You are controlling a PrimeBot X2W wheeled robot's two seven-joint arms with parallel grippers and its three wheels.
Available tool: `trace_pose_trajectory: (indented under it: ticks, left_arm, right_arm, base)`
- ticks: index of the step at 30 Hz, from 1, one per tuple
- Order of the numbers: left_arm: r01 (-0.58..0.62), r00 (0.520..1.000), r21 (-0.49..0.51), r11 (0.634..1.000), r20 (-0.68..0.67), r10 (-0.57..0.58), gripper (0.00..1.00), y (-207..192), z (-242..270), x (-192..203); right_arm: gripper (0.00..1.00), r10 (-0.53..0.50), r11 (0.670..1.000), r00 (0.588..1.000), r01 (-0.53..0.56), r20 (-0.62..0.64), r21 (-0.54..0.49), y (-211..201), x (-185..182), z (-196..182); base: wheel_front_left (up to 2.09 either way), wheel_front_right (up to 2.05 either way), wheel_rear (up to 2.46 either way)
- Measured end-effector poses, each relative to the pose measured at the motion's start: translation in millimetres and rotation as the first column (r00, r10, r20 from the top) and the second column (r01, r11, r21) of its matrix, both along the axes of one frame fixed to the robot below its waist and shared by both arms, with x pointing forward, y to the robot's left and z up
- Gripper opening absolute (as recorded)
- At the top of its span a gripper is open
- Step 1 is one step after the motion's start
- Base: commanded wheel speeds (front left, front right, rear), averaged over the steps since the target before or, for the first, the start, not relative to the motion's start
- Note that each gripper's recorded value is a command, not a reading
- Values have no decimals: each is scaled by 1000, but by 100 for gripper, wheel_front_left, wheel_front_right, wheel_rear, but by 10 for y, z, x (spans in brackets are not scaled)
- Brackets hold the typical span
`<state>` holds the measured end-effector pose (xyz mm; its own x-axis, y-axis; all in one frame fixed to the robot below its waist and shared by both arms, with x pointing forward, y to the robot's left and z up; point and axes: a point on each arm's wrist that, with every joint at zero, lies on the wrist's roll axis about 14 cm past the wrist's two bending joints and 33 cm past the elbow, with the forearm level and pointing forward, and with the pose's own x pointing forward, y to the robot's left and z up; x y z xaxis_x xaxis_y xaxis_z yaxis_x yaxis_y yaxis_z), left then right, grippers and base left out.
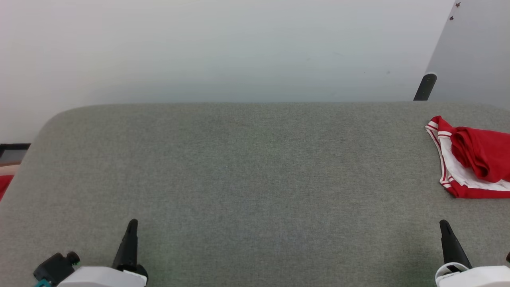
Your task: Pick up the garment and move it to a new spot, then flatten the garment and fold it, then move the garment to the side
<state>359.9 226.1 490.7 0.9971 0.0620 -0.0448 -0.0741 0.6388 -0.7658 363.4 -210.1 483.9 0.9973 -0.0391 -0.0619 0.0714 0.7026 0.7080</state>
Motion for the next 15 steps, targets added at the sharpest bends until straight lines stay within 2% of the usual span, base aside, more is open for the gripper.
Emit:
trace_pose_trajectory:
  ticks: [15]
  left_arm:
    - [0, 1000, -168, 986, 5, 1, 0, -45, 19, 68]
  right_arm:
    - [0, -8, 982, 1000, 7, 5, 189, 17, 63, 34]
  base:
    - [0, 0, 0]
